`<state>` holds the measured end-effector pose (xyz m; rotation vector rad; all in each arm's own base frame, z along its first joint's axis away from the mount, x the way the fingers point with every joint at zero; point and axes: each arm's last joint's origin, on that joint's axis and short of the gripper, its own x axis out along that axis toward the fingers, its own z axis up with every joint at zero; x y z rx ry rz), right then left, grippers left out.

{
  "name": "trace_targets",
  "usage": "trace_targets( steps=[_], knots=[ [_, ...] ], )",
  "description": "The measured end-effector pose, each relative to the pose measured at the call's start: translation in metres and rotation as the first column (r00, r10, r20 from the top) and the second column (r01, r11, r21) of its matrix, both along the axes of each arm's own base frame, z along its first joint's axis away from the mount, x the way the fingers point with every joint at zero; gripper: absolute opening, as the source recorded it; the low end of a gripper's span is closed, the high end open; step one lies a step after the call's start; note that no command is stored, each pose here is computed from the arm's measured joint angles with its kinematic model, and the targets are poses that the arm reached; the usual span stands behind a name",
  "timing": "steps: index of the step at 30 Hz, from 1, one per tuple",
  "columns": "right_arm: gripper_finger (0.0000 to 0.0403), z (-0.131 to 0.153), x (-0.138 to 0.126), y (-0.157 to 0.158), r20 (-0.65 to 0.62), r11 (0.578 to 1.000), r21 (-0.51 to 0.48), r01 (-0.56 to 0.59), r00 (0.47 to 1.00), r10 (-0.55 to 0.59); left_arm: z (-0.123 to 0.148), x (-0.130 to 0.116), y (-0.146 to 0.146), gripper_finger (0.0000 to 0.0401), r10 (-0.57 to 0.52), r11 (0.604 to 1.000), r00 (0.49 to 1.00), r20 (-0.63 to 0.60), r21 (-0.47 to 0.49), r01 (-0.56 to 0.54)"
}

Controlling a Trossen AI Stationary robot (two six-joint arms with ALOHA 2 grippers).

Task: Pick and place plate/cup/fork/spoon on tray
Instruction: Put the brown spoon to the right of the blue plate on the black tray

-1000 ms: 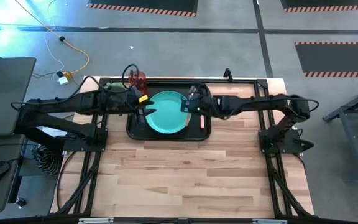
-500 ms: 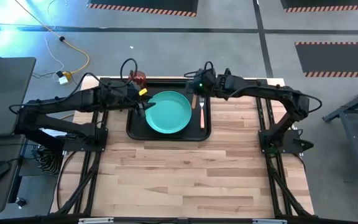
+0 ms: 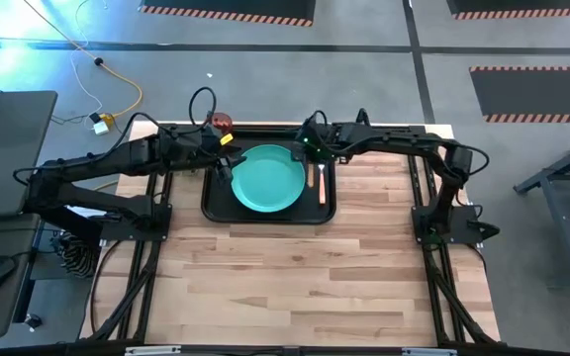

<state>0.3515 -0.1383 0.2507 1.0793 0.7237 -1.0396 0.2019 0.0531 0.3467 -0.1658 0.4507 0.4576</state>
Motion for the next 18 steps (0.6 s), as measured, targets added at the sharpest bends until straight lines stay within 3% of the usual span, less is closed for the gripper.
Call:
trace_targets(
  steps=[5,18],
  knots=[
    [0.0023,-0.019,0.001,0.0,-0.092,0.999,0.046,0.005,0.996,0.0,0.0,0.0,0.001,0.0156,0.006,1.0,1.0,0.0,0.0,-0.006],
    [0.0023,-0.061,0.015,-0.003,-0.163,0.99,0.138,-0.004,0.986,0.027,0.0,0.0,0.001,0.0156,0.002,1.0,1.0,-0.003,0.007,-0.002]
  ],
)
